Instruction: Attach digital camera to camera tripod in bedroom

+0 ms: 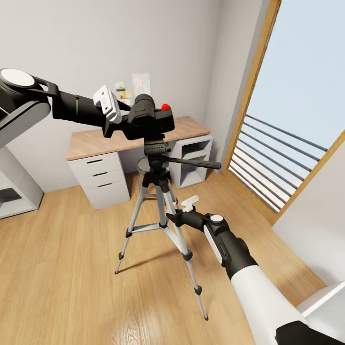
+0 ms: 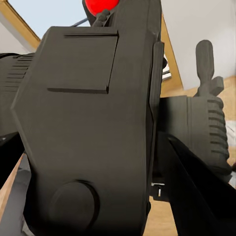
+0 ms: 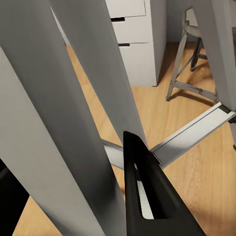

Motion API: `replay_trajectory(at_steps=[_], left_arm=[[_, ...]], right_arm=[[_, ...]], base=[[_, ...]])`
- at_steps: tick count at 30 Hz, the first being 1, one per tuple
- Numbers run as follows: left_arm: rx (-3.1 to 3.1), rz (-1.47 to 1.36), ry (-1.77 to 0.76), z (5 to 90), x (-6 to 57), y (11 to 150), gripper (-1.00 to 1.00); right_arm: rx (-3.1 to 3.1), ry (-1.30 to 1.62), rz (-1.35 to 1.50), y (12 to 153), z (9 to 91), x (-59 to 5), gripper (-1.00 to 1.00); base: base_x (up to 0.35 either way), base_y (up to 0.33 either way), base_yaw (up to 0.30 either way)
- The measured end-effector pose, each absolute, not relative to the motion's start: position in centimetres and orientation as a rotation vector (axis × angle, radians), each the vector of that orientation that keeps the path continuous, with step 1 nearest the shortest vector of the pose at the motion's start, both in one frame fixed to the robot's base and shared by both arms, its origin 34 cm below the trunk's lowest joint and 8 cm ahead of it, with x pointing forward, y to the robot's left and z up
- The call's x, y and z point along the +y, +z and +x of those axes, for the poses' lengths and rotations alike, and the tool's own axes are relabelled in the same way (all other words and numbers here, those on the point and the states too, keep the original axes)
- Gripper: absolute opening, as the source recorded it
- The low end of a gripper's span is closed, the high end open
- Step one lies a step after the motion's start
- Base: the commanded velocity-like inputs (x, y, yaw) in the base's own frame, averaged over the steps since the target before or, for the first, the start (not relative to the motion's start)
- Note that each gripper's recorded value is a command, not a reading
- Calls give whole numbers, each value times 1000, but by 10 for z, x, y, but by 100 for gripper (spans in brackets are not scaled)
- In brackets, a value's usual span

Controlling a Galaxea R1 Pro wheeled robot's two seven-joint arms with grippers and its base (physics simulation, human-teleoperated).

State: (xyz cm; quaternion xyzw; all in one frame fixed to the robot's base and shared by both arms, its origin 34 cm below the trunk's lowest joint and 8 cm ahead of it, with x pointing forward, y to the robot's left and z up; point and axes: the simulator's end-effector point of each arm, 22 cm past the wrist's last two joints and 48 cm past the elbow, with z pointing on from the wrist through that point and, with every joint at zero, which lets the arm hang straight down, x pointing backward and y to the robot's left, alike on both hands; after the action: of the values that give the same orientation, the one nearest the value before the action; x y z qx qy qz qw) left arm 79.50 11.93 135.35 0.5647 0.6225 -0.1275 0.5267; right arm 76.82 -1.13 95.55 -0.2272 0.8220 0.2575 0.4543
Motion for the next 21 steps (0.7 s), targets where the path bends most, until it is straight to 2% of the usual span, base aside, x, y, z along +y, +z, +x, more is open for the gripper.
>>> replay_trajectory(at_steps=[21], left_arm=[[1475, 1341, -371, 784, 109, 1359, -100]], right_arm=[[2036, 643, -549, 952, 768, -12, -100]], base=[[0, 0, 0]])
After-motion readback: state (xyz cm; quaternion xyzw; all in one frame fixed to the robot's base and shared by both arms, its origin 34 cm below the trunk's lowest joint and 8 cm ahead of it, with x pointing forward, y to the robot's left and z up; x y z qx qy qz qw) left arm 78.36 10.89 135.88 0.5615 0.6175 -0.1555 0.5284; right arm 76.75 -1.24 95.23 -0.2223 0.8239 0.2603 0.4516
